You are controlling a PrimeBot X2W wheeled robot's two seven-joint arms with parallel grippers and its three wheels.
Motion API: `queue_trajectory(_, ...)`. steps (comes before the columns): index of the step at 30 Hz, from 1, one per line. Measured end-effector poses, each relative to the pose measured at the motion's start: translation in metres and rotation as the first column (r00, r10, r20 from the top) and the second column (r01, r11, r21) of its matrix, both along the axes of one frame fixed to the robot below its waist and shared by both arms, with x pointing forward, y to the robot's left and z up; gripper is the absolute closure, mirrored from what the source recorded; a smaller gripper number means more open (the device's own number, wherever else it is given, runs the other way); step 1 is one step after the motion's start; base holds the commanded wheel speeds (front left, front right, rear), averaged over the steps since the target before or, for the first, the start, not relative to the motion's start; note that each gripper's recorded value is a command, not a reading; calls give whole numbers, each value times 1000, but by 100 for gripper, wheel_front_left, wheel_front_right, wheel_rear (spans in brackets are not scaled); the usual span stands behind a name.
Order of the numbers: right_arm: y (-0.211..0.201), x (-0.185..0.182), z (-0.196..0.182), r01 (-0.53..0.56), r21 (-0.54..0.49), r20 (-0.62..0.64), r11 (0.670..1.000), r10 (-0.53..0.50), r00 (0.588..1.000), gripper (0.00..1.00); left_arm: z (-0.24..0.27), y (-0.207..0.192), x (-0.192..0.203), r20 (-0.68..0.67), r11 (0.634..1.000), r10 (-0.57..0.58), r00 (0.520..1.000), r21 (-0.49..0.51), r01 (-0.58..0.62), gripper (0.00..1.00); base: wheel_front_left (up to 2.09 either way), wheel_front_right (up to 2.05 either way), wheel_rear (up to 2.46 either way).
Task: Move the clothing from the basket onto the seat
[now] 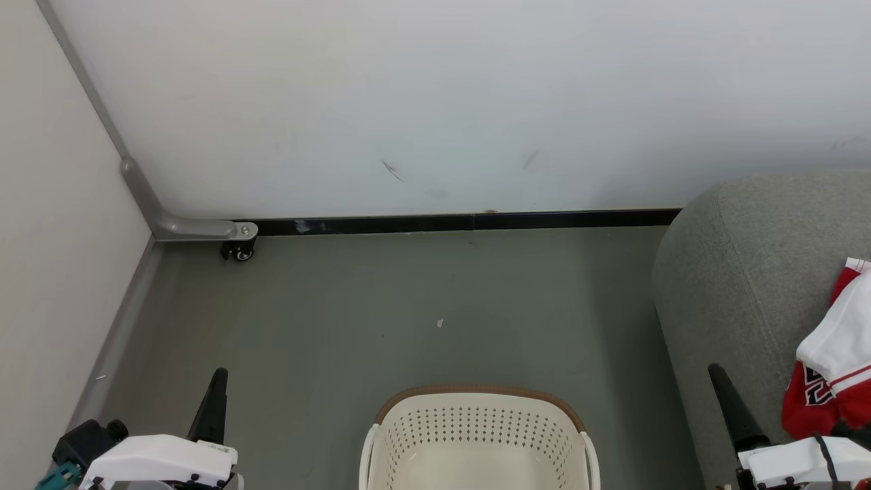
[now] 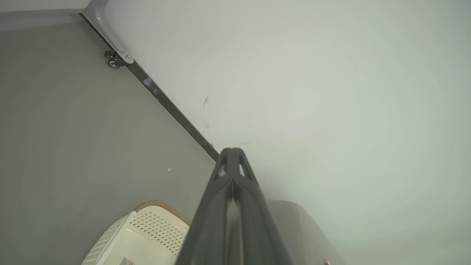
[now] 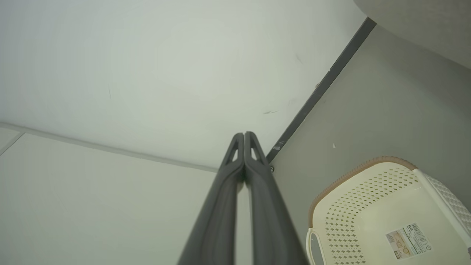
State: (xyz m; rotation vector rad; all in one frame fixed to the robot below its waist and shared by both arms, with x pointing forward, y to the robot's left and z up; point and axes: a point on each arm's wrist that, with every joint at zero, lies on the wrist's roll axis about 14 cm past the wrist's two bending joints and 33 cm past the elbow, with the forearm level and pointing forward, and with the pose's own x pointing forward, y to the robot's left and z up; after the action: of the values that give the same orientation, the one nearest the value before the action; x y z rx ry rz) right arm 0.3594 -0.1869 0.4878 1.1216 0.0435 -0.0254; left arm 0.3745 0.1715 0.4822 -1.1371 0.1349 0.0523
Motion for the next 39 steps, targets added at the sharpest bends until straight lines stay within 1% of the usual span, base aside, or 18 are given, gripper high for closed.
queue_trajectory(3,-2,0,-4,6,42,-14,999,-6,1000,100,0,1,1,0,999,4,1000,-39,-4,100,0,0,0)
queue_trajectory(7,-3,6,1,11,102,-2,995,-11,1000,100,-1,3,2,2,996,8,1000,-94,-8,100,0,0,0)
queue_trajectory(15,-9,6,-6,33,211,-26,977,-28,999,100,0,4,4,11,978,16,1000,-210,-13,100,0,0,0)
queue_trajectory(17,-9,6,-6,34,225,-27,974,-29,999,100,0,4,4,10,975,18,1000,-223,-15,100,0,0,0)
queue_trajectory(25,-13,13,-2,45,337,-20,941,-41,999,100,1,8,6,23,944,32,999,-330,-23,100,0,0,0)
queue_trajectory(32,-17,12,-7,68,431,-37,900,-57,998,100,3,12,7,36,909,49,998,-415,-30,100,0,0,0)
queue_trajectory(34,-17,15,-5,67,443,-30,894,-59,998,100,3,13,7,39,905,50,998,-424,-28,100,0,0,0)
queue_trajectory(39,-17,16,-5,66,444,-30,894,-59,998,100,3,13,7,39,905,51,998,-424,-29,100,0,0,0)
